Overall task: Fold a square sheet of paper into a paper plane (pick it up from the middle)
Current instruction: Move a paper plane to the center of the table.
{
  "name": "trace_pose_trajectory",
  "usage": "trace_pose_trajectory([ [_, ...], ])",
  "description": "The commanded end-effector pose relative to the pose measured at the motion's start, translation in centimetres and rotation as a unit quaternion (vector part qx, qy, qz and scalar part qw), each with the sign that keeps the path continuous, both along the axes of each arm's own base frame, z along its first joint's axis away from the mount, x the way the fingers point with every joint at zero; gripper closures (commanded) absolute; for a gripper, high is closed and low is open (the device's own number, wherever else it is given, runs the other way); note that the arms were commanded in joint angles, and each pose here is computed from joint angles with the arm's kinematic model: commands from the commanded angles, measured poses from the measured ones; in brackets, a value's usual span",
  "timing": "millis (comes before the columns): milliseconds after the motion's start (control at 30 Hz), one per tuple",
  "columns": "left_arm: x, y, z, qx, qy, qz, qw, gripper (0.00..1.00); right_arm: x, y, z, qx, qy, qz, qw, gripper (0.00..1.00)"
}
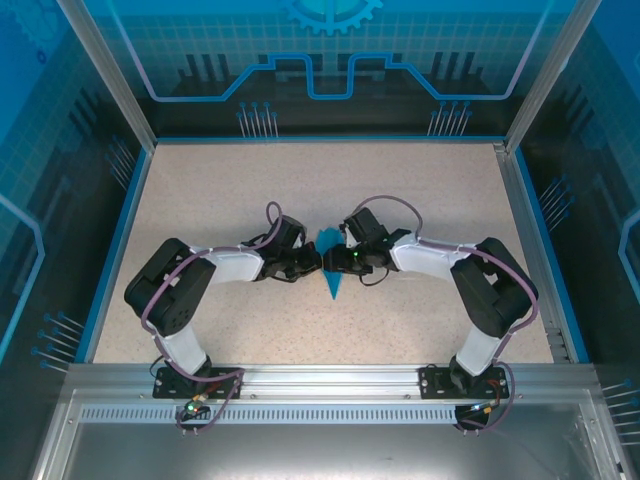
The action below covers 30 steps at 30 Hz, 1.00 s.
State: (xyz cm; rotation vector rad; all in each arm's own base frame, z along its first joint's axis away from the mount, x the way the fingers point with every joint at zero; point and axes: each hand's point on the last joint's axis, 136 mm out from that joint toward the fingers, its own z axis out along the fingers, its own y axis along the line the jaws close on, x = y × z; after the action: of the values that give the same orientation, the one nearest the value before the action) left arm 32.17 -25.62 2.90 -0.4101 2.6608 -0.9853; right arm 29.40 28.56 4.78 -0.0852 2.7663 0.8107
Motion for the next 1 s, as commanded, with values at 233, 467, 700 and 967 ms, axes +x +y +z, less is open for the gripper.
trace_pose_trajectory([
  [233, -0.1, -0.2, 0.3, -0.060, 0.017, 0.006, 0.998, 1.00, -2.2, 0.0, -1.8, -0.031, 0.019, 0.020, 0.999, 0.60],
  [467, 0.0, -0.5, 0.6, -0.074, 0.019, 0.002, 0.997, 1.00, -2.0, -0.1, -2.1, -0.049, 0.014, 0.022, 0.998, 0.58],
  [700, -0.1, -0.4, 0.3, -0.071, 0.024, 0.002, 0.997, 1.00, -1.3, -0.4, -2.3, -0.067, 0.009, 0.007, 0.998, 0.65],
  [967, 0.0, -0.1, 0.4, -0.063, 0.023, 0.006, 0.998, 0.98, -0.7, -0.5, -2.1, -0.078, 0.008, -0.009, 0.997, 0.84],
])
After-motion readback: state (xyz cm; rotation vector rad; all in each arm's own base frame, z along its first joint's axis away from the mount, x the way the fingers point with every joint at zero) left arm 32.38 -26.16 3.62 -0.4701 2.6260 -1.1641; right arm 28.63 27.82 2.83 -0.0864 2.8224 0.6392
